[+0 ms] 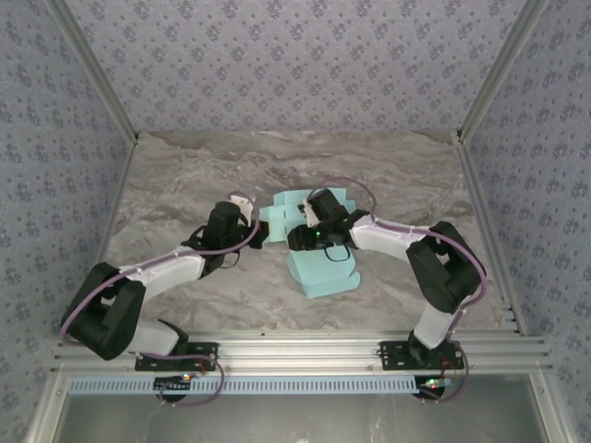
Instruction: Fold the paper box
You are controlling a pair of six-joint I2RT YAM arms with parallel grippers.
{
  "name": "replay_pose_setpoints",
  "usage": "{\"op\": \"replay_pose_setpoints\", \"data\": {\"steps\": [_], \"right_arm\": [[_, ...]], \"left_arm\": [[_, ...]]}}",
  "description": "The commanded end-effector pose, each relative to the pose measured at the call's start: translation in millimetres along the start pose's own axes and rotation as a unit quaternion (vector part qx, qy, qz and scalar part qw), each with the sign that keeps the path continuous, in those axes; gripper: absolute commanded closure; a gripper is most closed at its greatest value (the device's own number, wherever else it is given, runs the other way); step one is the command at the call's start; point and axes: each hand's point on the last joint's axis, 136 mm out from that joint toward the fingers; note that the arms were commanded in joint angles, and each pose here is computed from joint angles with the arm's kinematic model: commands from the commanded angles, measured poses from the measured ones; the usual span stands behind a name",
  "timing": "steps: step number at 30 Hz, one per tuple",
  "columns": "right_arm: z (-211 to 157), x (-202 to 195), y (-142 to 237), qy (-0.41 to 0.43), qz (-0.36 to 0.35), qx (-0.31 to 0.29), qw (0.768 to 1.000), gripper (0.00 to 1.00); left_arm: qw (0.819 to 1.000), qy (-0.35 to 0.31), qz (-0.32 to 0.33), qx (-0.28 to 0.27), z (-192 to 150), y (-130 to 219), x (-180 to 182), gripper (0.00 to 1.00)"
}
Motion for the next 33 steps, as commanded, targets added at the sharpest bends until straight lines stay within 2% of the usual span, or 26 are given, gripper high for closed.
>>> {"op": "replay_pose_setpoints", "data": {"steps": [1, 4, 5, 7, 10, 13, 16, 21, 25, 28, 33], "right_arm": [[16, 10, 21, -0.053, 0.016, -0.029, 0.998, 0.51], [45, 11, 41, -0.111, -0.008, -0.077, 0.991, 0.40], [53, 4, 51, -0.139, -0.044, -0.098, 0.985, 0.34], [69, 3, 67, -0.184, -0.065, -0.131, 0.972, 0.27], [90, 11, 75, -0.261, -0.033, -0.172, 0.949, 0.23], [102, 12, 72, -0.355, 0.001, -0.184, 0.917, 0.22], [105, 6, 64, -0.430, 0.004, -0.196, 0.881, 0.23], [113, 7, 48, -0.523, 0.036, -0.188, 0.831, 0.25], [106, 5, 30, -0.567, 0.030, -0.155, 0.808, 0.27], [109, 7, 24, -0.581, 0.035, -0.131, 0.803, 0.32], [114, 8, 32, -0.561, 0.026, -0.150, 0.814, 0.58]], "left_arm": [[0.999, -0.026, 0.021, -0.028, 2, -2, 11, 1.00], [0.998, -0.032, 0.042, -0.040, 0, -2, 21, 1.00], [0.998, -0.031, 0.046, -0.043, -1, -2, 23, 1.00], [0.997, -0.029, 0.050, -0.046, -4, -1, 26, 1.00], [0.996, -0.046, 0.048, -0.058, -9, 1, 24, 1.00], [0.994, -0.052, 0.057, -0.081, -12, 2, 27, 1.00], [0.991, -0.054, 0.062, -0.103, -13, 4, 27, 1.00], [0.987, -0.048, 0.075, -0.133, -7, 8, 23, 1.00], [0.983, -0.060, 0.078, -0.152, -3, 12, 14, 1.00], [0.980, -0.058, 0.097, -0.166, -1, 14, 17, 1.00], [0.976, -0.042, 0.121, -0.178, 2, 18, 26, 1.00]]}}
Point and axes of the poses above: each hand's point on the last joint's axis, 136 mm out from that joint toward the fingers, its own y axis back along the fingers, its own x axis along the line the jaws close on, z = x × y, and after that the axes turned 8 degrees about y, right-handed
